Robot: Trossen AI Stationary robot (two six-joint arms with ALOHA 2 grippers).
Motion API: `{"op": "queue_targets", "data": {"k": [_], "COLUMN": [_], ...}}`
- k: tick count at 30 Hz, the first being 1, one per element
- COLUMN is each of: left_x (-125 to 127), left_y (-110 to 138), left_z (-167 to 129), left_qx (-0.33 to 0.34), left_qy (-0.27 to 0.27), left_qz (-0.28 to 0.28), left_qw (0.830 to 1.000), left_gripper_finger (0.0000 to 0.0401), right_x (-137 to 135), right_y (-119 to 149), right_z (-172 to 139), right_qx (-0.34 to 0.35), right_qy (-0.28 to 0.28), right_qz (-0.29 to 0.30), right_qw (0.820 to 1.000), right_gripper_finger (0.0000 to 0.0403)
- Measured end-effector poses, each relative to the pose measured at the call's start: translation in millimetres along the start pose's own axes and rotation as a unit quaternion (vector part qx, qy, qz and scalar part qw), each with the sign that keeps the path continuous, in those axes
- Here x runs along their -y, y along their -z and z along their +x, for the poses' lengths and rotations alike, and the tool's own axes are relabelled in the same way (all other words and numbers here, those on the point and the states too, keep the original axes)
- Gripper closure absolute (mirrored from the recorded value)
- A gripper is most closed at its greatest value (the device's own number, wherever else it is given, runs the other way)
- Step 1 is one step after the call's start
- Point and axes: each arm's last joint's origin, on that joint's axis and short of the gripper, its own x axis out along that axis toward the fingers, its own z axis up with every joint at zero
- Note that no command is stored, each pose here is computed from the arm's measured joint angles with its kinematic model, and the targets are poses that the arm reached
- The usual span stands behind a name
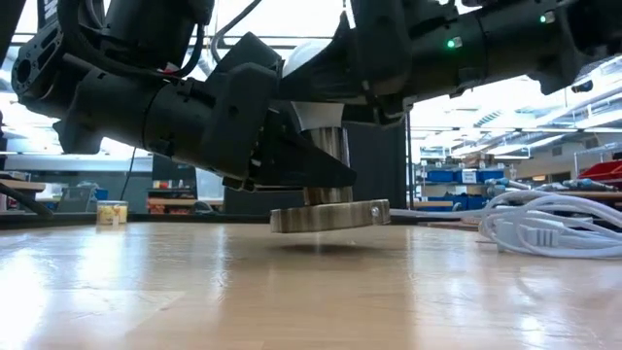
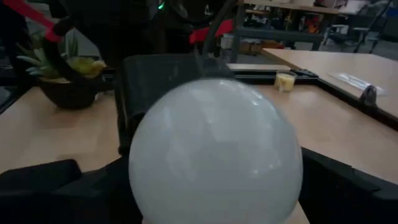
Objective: Screw lightbulb
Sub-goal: Remove the lightbulb from the lamp
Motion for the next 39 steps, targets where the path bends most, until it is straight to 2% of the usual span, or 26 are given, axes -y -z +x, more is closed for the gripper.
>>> {"op": "queue_targets", "data": {"k": [5, 12, 19, 22, 27, 32, 39], "left_x": [-0.8, -1.0, 0.0, 1.9, 5.1, 8.1, 8.5], "left_y": [0.4, 2.4, 2.6, 3.8, 6.3, 6.2, 4.0], "left_z": [0.2, 0.1, 0.0, -0.8, -4.3, -6.6, -6.5], "left_qx": [-0.001, -0.01, -0.015, -0.022, -0.027, -0.02, -0.009], "left_qy": [-0.009, -0.01, 0.007, 0.043, 0.099, 0.127, 0.137], "left_qz": [0.0, -0.005, -0.002, 0.005, 0.023, 0.046, 0.046], "left_qw": [1.0, 1.0, 1.0, 0.999, 0.994, 0.991, 0.99], "left_gripper_finger": [0.0213, 0.0213, 0.0213, 0.0213, 0.0213, 0.0213, 0.0213], "right_x": [4.5, 5.4, 5.3, 7.0, 14.3, 24.6, 47.1], "right_y": [-3.0, -2.4, -2.2, -1.5, 0.1, -0.7, -2.0], "right_z": [3.1, 4.3, 5.1, 7.6, 12.8, 18.1, 27.7], "right_qx": [0.012, 0.008, 0.008, 0.006, 0.005, 0.014, 0.019], "right_qy": [0.005, -0.009, -0.033, -0.087, -0.204, -0.315, -0.395], "right_qz": [-0.007, -0.011, -0.025, -0.036, -0.038, -0.042, -0.027], "right_qw": [1.0, 1.0, 0.999, 0.996, 0.978, 0.948, 0.918], "right_gripper_finger": [0.0072, 0.0143, 0.0146, 0.0142, 0.0137, 0.014, 0.0121]}}
